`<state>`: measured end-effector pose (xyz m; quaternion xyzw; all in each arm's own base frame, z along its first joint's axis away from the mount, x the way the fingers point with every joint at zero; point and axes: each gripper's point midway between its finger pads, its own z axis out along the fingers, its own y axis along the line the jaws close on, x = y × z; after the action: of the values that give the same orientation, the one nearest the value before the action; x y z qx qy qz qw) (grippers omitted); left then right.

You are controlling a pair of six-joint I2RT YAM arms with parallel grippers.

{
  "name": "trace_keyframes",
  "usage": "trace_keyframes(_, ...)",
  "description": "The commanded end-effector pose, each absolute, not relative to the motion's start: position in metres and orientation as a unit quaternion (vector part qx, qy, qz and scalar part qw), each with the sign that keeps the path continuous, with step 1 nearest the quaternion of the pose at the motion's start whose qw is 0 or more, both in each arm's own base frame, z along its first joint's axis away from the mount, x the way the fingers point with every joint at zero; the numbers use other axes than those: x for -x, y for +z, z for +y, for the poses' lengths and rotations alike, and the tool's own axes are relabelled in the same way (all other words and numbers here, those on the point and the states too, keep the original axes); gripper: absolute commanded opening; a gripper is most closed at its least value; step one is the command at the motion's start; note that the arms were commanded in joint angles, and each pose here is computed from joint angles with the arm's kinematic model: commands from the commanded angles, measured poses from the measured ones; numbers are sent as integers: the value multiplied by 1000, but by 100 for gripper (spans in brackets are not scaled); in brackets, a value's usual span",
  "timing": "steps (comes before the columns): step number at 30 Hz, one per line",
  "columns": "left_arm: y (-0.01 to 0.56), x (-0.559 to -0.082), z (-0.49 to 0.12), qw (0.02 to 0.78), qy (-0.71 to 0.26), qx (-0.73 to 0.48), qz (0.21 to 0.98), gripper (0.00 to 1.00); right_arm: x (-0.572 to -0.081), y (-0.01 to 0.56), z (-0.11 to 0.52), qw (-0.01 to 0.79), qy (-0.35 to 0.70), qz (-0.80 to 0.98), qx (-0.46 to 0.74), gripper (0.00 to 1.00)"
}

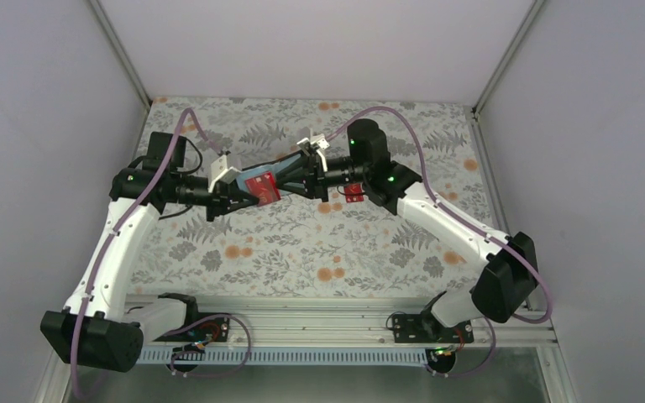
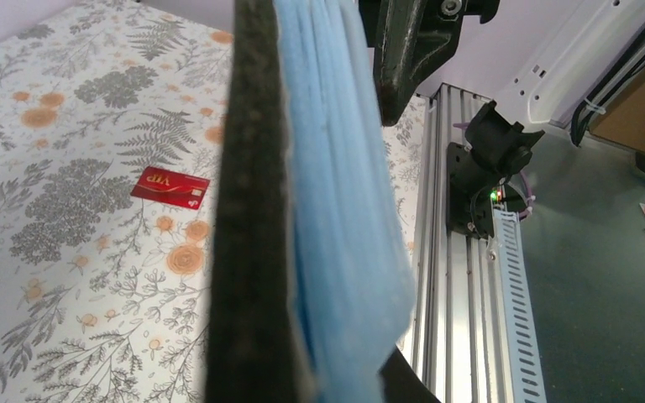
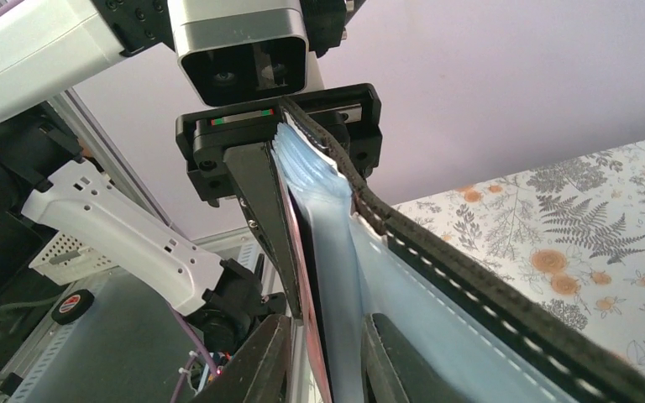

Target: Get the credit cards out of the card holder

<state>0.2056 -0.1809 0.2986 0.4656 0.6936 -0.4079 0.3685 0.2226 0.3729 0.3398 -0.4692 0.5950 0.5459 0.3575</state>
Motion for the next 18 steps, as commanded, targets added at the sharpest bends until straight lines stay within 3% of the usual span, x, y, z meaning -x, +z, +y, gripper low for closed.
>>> trace_keyframes(1, 318, -190, -188, 390, -436, -489, 647, 2, -226, 341, 377, 358, 547, 591, 473, 24)
trace_keyframes(6, 317, -191, -188, 389, -437, -488, 648, 2, -212, 342, 386, 350, 555, 571, 493, 20)
trace_keyframes(11, 317, -191, -188, 387, -440, -488, 647, 2, -210, 341, 388, 347, 558, 568, 496, 5)
trace_keyframes(15, 317, -189, -189, 389, -442, -491, 643, 3, -205, 346, 384, 352, 559, 559, 501, 4)
trace_keyframes(18, 317, -187, -189, 389, -447, -493, 637, 15, -205, 350, 382, 359, 556, 559, 500, 4)
